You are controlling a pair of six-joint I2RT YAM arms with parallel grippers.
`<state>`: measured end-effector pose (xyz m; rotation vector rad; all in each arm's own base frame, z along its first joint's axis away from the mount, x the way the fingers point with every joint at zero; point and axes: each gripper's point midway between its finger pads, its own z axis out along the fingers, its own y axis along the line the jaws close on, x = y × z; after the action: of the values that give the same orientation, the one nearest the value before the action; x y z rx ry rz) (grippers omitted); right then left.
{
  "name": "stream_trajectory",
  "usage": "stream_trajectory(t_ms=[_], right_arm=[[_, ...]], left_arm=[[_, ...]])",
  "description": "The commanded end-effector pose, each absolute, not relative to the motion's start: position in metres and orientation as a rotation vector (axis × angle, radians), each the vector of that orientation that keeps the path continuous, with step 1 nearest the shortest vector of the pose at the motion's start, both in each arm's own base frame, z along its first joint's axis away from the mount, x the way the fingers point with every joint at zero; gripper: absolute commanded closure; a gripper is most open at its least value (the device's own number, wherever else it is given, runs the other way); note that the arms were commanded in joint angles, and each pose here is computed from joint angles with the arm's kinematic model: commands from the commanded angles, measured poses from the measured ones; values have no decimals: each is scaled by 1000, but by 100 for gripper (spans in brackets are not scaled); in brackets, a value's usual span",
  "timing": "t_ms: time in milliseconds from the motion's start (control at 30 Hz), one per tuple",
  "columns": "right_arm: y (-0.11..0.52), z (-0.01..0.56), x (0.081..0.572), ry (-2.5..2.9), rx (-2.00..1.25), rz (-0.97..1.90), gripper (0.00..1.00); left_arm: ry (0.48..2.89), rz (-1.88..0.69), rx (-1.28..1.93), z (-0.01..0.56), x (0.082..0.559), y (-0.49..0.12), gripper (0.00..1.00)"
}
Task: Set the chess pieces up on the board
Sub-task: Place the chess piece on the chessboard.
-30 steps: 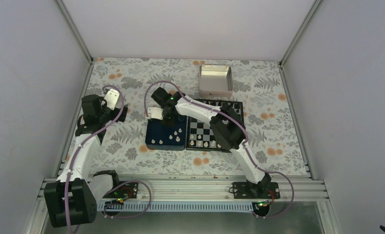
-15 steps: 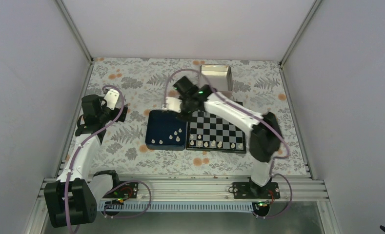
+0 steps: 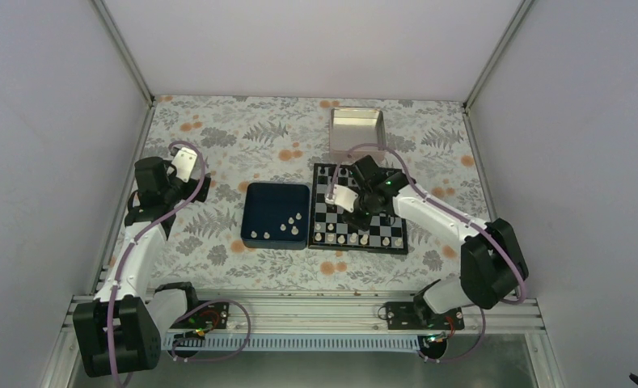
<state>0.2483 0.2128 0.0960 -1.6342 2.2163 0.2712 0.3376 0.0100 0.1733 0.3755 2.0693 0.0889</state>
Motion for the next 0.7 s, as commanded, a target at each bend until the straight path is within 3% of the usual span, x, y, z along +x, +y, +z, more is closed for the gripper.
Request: stream_trajectory(t_ms=[0,667], right_arm=[[214,98,253,2185,-1545,334,94],[217,54,245,2270,-1594,424,93]], left_arm=[[2069,95,356,175,339,13,0],[2091,96,358,166,341,14,0]])
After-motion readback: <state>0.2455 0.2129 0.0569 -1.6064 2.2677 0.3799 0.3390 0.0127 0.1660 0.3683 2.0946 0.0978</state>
